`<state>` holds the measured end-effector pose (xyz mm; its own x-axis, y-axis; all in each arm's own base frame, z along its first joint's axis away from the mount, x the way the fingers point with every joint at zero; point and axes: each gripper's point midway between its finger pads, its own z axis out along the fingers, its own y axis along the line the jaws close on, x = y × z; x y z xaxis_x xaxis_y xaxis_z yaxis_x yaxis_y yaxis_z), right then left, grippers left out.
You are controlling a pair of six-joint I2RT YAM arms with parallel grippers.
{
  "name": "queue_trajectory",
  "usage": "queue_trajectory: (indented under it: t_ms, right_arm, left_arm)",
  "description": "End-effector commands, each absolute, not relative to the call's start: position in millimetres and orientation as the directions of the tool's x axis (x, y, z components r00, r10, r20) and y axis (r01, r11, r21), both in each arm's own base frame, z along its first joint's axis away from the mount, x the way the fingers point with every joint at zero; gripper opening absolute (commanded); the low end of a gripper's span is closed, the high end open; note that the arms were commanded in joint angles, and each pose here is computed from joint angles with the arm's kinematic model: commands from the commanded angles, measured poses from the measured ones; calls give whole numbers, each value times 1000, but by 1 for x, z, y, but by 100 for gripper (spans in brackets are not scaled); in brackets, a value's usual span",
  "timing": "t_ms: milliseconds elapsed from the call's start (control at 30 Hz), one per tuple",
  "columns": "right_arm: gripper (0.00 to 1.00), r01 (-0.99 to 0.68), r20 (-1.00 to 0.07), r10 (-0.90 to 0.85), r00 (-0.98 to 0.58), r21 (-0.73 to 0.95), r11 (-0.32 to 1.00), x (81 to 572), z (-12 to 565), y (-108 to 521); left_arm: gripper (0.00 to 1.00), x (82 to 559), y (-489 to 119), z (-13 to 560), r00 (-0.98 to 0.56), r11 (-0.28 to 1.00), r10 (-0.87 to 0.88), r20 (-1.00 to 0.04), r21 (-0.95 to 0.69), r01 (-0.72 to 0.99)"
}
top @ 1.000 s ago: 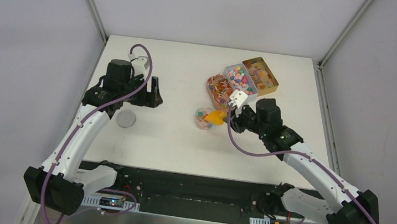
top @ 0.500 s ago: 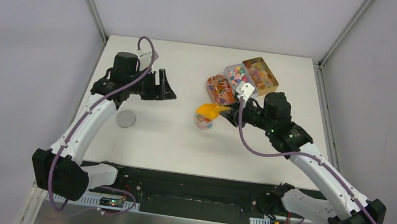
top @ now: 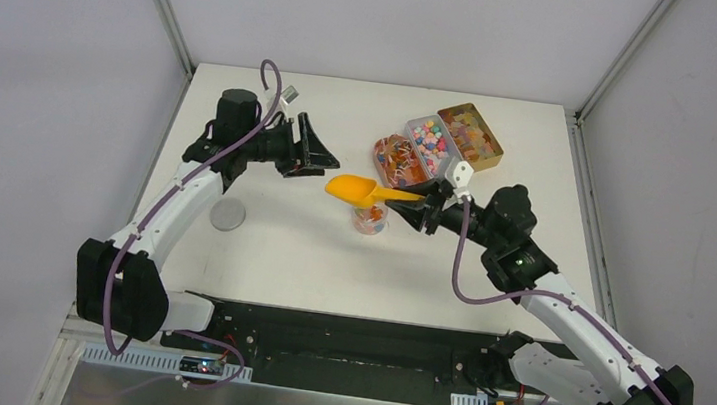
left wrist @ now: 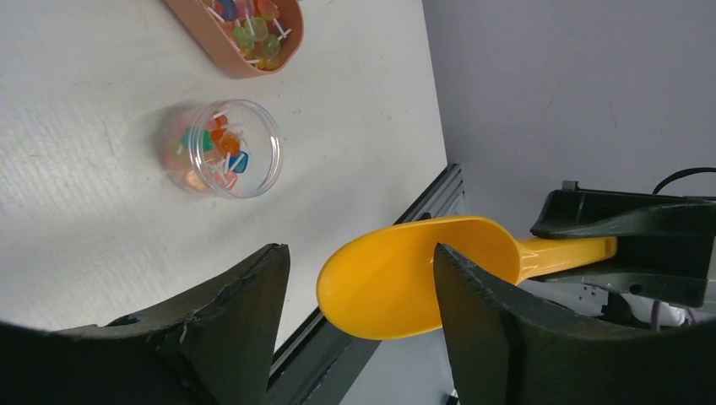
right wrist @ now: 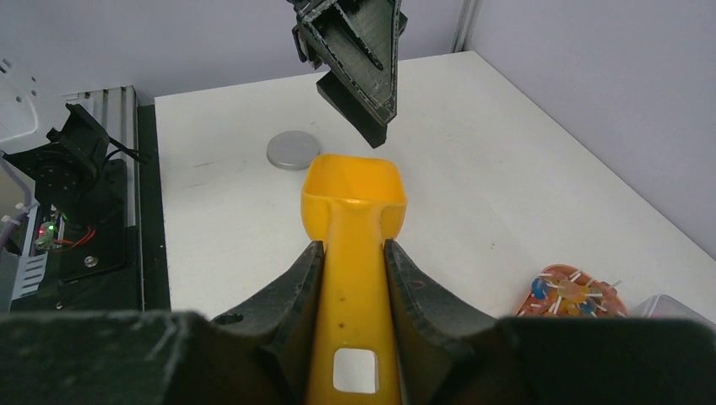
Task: Pack the candies
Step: Adjust the spatula.
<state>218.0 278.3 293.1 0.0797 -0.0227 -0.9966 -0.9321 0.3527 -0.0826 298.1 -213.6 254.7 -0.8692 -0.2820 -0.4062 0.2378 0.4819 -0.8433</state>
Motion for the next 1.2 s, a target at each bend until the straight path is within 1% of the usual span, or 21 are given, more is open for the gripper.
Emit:
queue_trajectory:
  t_ms: [0,167,333,433,500,600,667,733,800,833,867,900,933,1033,1100,1167]
  right_arm:
    - [0,-931,-977,103,187,-143,335,213,320,283]
    - [0,-932,-972,132,197,-144,332,214,318,285]
    - [0,-933,-969,147,201,-143,331,215,316,287]
    - [0,-933,-971,139,192,-137,334,217,312,288]
    - [0,-934,-974,134,181,-128,334,218,308,288]
    - [0,-932,-982,109,155,-109,345,222,299,288]
    - [5,-923,-991,59,121,-90,374,228,283,285]
    - [12,-911,-997,13,76,-64,408,233,268,279]
    - [19,-906,-999,-23,36,-42,421,233,256,273]
    - [25,-906,-999,-31,31,-41,421,231,254,270]
    - [31,-906,-999,-44,25,-42,422,230,250,268]
    - [33,-904,-998,-62,5,-31,427,230,246,263]
    - [39,-905,-996,-85,2,-38,423,229,242,260]
    - [45,-897,-990,-139,-32,-33,440,231,239,250]
    - [49,-903,-983,-183,-30,-51,427,229,242,246]
    - [52,-908,-973,-224,-51,-48,416,226,241,244]
  left_arm:
    - [65,300,-222,260,-876,419,-288,-386,-874,247]
    - [65,301,-226,255,-896,393,-277,-347,-892,224]
    - [66,299,-226,244,-903,400,-279,-326,-895,199]
    - [65,298,-229,244,-914,366,-272,-301,-911,191]
    - [62,296,-231,247,-917,337,-271,-291,-922,193]
    - [52,295,-231,254,-913,321,-275,-301,-924,208]
    - [37,294,-230,258,-905,325,-279,-322,-918,226]
    - [18,294,-229,259,-900,329,-284,-330,-915,232]
    - [6,293,-228,260,-903,323,-281,-326,-918,231]
    - [2,292,-228,260,-906,314,-274,-322,-921,232]
    - [0,291,-229,261,-909,304,-270,-319,-923,234]
    - [0,290,-229,261,-913,294,-266,-309,-928,228]
    - [0,289,-229,261,-915,287,-266,-303,-931,225]
    - [0,287,-229,263,-920,278,-262,-292,-936,218]
    - [0,287,-229,263,-921,275,-258,-291,-936,219]
    - [0,287,-229,262,-921,275,-251,-297,-934,227]
